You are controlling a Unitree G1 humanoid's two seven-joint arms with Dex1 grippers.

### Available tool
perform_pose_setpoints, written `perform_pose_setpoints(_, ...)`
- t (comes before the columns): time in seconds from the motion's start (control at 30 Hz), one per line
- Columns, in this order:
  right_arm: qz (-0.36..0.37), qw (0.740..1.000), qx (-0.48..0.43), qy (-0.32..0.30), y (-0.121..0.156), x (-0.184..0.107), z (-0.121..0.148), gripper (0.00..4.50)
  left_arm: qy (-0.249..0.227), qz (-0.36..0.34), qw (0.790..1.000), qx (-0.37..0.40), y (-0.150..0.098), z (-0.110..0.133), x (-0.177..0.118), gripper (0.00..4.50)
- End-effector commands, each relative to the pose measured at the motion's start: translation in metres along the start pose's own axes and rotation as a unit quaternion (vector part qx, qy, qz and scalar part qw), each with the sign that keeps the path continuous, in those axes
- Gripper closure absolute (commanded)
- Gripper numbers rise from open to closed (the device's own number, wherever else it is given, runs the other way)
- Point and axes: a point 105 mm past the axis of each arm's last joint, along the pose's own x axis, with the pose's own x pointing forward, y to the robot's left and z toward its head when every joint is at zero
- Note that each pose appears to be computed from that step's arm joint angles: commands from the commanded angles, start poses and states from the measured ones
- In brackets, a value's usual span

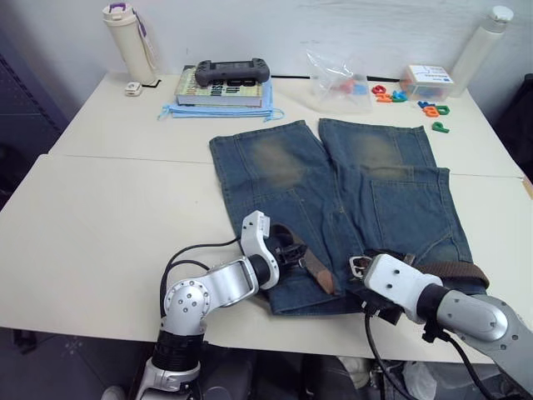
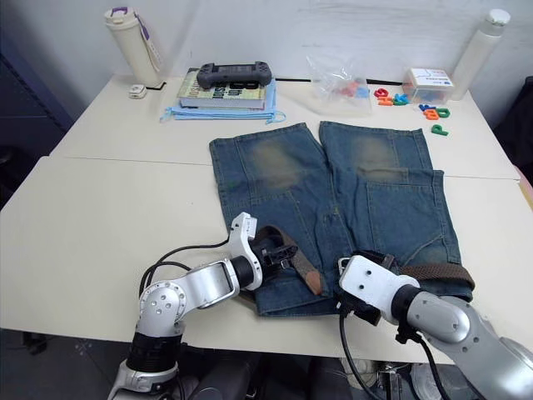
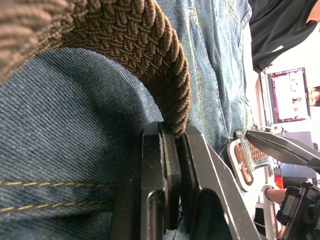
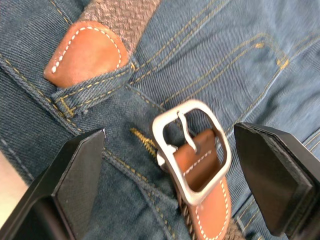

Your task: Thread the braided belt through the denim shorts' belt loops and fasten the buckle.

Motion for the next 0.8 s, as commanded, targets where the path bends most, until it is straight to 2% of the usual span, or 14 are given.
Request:
perform_pose_setpoints(0.03,0.032,0.999,0.003,-0.022,0.020,0.007,0.012,0.12,-0.018,-0.009,0.999,0.031,-0.004,0.013,-0.008,4.50)
perform_pose_setpoints(0.4,0.075,0.996,-0.006,-0.045,0.040,0.036,0.034,0.12,-0.032,0.022,0.995,0.088,0.023,0.042,-0.029,4.50)
perform_pose_setpoints(0.8,0.071,0.995,0.014,-0.076,0.042,0.068,0.063,0.12,-0.039,0.049,0.994,0.084,0.031,0.037,-0.054,4.50)
